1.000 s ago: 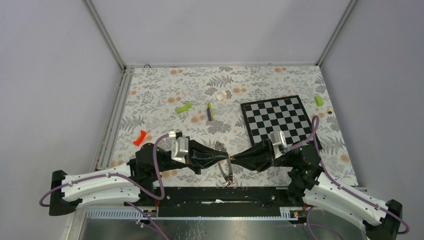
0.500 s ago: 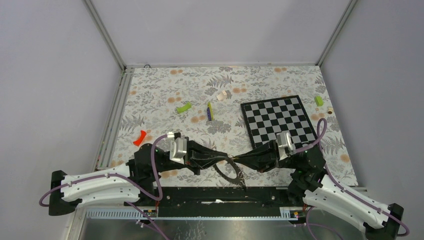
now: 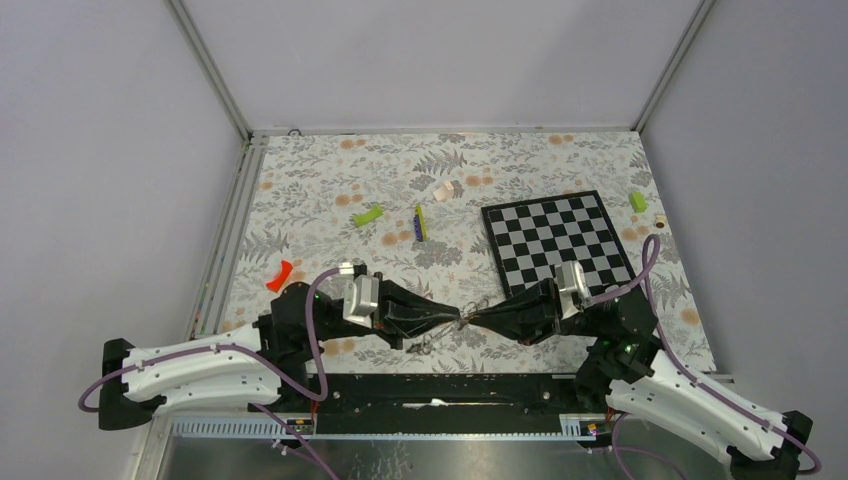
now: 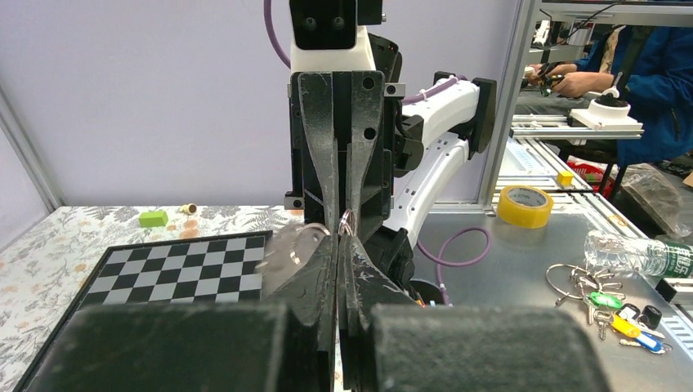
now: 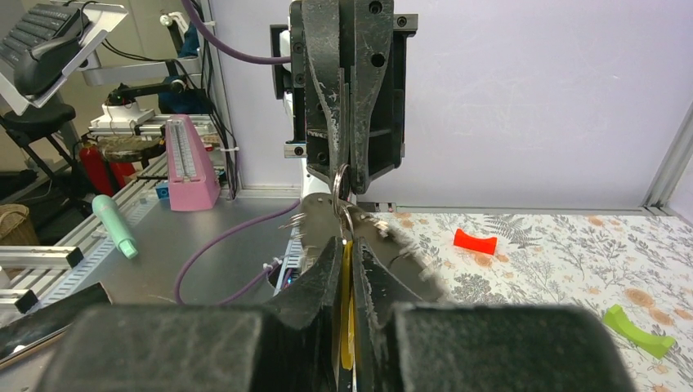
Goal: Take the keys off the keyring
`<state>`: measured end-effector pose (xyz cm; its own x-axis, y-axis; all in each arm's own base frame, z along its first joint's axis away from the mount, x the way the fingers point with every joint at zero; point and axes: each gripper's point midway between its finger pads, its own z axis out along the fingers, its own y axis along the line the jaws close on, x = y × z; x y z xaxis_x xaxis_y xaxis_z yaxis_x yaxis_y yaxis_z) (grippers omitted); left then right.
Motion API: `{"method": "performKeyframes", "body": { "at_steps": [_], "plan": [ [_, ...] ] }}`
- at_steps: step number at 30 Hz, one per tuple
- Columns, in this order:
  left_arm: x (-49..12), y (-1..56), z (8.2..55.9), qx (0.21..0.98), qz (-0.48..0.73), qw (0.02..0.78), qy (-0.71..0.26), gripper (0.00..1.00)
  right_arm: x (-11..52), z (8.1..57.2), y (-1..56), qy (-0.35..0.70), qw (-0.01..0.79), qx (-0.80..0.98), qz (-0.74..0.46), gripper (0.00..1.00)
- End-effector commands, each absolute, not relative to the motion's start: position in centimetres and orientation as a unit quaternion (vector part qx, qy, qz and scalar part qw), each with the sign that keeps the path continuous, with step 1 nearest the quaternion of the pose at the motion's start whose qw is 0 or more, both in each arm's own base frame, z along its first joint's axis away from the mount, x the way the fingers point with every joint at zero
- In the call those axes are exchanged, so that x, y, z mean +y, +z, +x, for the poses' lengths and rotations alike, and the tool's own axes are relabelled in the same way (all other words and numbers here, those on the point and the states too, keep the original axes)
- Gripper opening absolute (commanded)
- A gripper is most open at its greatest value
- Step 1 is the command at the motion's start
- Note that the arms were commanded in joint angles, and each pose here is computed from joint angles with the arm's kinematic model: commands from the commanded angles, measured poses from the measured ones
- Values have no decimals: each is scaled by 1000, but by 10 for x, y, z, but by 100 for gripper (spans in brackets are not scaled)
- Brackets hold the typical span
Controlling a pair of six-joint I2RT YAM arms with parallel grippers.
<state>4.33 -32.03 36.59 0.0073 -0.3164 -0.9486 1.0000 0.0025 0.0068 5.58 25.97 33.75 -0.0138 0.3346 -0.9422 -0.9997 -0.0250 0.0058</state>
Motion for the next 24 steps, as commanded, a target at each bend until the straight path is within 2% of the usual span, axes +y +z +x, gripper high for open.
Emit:
{"method": "performKeyframes", "body": {
  "at_steps": [1,15,24],
  "plan": [
    [-318,389,36,379,423,584,-580,0,254,51,370,588,585,381,-409,2],
    [-320,379,41,395,432,584,-563,0,256,37,382,627,530,394,-413,2],
    [-316,383,41,392,430,590,-560,0,253,38,376,622,530,406,-410,3]
  ]
}}
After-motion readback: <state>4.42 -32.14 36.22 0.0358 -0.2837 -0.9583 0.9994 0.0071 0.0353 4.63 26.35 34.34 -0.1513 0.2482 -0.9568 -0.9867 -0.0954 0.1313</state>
